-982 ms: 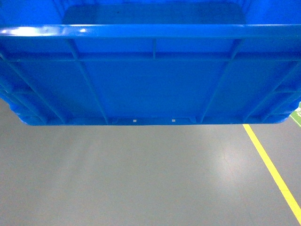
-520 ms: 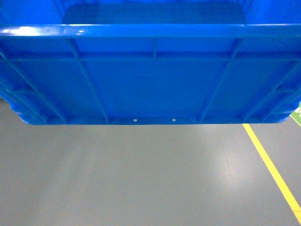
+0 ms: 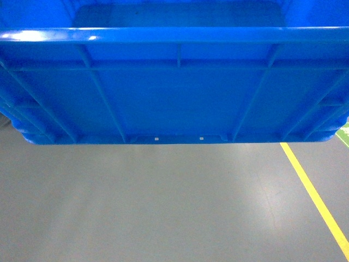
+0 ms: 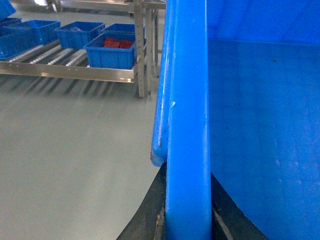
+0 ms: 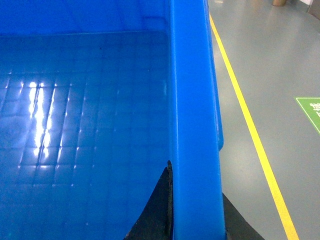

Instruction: Place box next to blue box on left shelf

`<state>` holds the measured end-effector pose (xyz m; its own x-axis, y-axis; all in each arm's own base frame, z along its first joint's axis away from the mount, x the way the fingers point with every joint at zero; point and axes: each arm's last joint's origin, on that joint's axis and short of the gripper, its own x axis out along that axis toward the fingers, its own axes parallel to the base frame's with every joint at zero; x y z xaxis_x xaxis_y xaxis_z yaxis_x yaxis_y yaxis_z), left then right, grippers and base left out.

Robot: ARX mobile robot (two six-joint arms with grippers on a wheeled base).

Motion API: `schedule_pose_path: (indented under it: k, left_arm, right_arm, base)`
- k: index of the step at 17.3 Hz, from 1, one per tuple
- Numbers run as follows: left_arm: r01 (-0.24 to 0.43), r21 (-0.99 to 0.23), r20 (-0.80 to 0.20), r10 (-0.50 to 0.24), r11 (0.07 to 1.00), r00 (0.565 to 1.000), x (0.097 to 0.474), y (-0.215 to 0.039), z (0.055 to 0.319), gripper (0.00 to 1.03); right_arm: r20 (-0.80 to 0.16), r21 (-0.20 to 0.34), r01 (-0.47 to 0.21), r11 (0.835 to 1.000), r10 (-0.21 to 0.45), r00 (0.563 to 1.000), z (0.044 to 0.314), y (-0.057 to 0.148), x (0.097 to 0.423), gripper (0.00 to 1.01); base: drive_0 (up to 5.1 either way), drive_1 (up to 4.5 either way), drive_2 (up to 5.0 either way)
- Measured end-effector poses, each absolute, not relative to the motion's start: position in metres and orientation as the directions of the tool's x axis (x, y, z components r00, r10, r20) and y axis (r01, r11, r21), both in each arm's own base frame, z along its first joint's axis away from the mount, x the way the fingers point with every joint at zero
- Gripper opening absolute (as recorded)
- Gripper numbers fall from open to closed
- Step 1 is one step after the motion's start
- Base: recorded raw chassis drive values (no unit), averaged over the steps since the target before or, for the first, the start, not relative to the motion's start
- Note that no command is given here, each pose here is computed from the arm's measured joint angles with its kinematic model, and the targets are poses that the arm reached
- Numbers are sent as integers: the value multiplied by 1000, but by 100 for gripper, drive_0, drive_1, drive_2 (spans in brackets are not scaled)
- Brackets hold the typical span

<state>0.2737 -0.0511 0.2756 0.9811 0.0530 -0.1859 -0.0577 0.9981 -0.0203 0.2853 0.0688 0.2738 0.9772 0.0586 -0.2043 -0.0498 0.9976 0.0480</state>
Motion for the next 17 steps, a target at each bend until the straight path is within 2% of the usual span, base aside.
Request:
schedule_pose_path:
  k: [17]
  left_arm:
    - [-58, -19, -187, 53, 998, 981, 274, -51, 276, 9]
  right_arm:
    - [-206, 47, -49, 998, 57, 977, 274, 69, 285, 8]
  base:
    - [-2, 422, -427]
